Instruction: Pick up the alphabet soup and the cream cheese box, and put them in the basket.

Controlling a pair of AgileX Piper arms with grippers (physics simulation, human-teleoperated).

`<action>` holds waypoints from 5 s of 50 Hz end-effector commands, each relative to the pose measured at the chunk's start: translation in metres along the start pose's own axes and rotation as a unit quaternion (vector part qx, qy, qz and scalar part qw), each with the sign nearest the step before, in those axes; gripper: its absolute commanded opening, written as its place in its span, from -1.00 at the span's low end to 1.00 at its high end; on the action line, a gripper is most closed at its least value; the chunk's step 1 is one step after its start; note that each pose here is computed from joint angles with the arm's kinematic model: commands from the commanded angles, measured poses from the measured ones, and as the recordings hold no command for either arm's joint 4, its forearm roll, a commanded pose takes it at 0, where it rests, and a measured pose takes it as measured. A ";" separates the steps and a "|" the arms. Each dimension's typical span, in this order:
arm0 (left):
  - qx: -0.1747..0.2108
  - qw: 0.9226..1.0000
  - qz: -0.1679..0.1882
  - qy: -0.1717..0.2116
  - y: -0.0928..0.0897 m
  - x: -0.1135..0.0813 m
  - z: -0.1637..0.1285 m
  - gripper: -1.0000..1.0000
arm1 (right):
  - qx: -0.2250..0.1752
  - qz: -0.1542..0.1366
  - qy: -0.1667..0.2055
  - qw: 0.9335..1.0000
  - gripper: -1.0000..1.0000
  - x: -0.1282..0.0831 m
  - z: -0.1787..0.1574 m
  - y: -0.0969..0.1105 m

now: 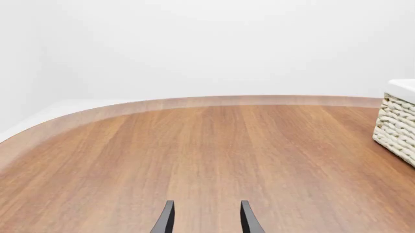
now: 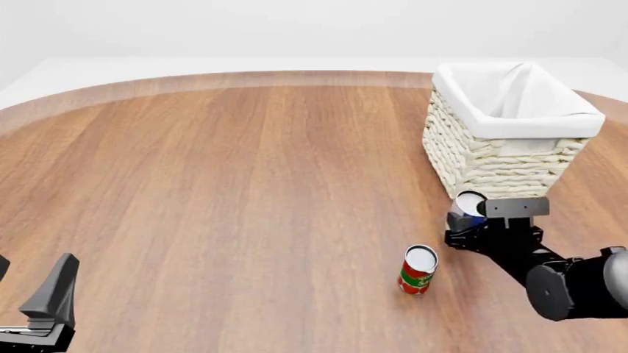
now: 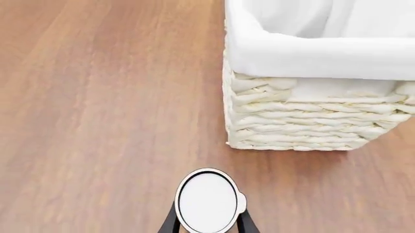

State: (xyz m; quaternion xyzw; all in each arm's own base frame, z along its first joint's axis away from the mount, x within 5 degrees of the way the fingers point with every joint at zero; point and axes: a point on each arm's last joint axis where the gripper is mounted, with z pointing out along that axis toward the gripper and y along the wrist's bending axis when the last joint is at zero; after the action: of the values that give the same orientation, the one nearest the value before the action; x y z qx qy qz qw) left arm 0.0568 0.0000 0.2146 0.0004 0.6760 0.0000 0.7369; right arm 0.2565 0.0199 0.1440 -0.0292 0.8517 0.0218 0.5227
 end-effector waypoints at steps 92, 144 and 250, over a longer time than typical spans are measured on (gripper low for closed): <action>0.000 1.000 0.000 0.000 0.000 0.000 0.000 1.00 | 0.050 -0.086 -0.086 0.991 -1.00 -0.218 -0.094 -0.023; 0.000 1.000 0.000 0.000 0.000 0.000 0.000 1.00 | 0.090 -0.029 -0.029 0.995 -1.00 -0.262 0.045 -0.080; 0.000 1.000 0.000 0.000 0.000 0.000 0.000 1.00 | 0.098 0.051 0.087 0.990 -1.00 -0.234 0.108 -0.108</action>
State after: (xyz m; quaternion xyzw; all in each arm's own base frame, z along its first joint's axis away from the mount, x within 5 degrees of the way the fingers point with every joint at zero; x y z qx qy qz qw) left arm 0.0569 0.0000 0.2147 0.0003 0.6761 -0.0001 0.7368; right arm 0.4651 -0.0740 0.2995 0.0536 0.8930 -0.0422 0.4448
